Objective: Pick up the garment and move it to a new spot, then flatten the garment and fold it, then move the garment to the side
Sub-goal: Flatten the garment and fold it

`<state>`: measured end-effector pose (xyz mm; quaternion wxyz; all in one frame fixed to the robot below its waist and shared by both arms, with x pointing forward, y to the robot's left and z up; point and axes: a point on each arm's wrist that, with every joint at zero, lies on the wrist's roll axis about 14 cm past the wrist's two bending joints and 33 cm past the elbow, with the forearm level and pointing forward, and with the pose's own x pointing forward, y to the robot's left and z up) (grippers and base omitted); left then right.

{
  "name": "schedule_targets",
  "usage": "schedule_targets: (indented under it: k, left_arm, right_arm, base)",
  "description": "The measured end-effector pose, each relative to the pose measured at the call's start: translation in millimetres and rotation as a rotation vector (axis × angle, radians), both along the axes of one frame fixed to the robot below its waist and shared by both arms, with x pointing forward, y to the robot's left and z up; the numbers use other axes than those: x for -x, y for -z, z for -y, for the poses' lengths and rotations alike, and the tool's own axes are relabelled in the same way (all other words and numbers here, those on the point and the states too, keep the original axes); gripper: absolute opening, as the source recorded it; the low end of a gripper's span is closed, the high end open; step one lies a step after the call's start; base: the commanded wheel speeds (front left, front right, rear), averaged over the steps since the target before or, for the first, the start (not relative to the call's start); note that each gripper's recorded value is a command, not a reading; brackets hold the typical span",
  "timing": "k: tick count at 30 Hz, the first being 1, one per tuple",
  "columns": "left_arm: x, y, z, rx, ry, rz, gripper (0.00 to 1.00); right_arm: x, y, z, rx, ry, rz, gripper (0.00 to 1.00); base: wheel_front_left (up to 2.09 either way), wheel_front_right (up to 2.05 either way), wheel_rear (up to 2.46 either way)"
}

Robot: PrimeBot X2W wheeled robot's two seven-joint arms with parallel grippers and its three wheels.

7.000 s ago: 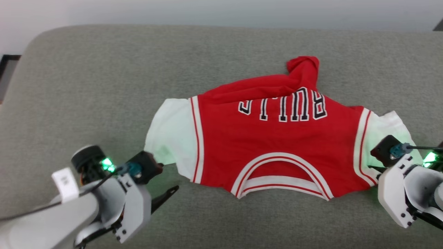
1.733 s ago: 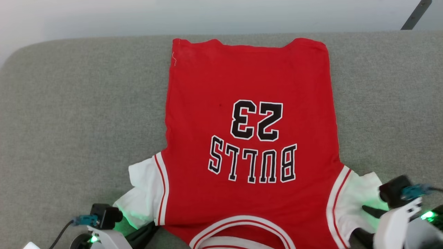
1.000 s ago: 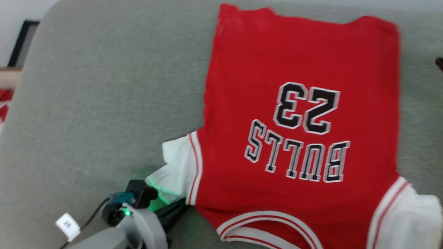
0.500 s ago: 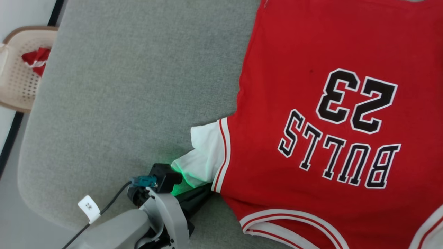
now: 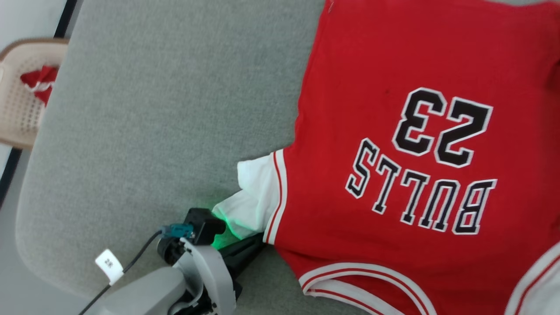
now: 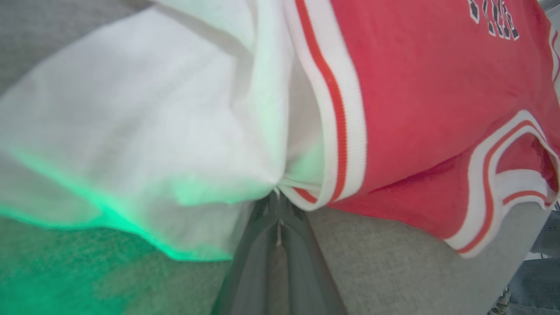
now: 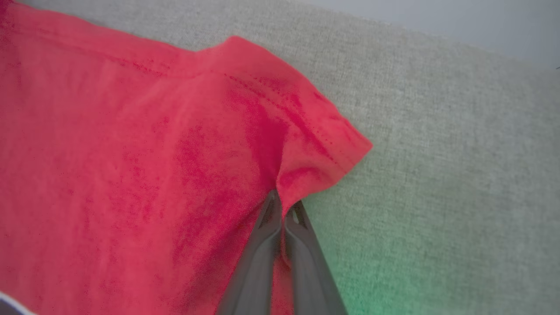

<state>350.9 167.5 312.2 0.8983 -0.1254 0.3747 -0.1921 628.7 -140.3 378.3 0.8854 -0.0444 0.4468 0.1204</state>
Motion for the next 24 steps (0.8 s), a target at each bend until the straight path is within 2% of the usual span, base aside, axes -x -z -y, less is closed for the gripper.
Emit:
schedule_targets:
  k: [5,12,14,19,24]
  left_arm:
    - [3,-10,-3,0.003,-0.026,0.028,0.00]
    - [6,-20,-4,-0.001,-0.061,0.058,0.00]
    - [6,-22,-4,-0.005,-0.056,0.065,0.00]
    - [0,-28,1,-0.018,-0.024,0.090,0.00]
    - [-5,-32,4,-0.039,0.007,0.106,0.00]
  right_arm:
    - [25,-16,8,-0.008,-0.020,0.001,0.00]
    - [89,-40,47,0.026,-0.091,-0.026,0.00]
    - [116,-42,58,0.024,-0.105,-0.050,0.00]
    - [197,-37,75,-0.067,-0.110,-0.173,0.00]
    - [279,-22,95,-0.067,-0.084,-0.306,0.00]
  base:
    - [0.00,0.00,0.00]
    - [0.00,0.00,0.00]
    - [0.00,0.00,0.00]
    - [0.00,0.00,0.00]
    - [0.00,0.00,0.00]
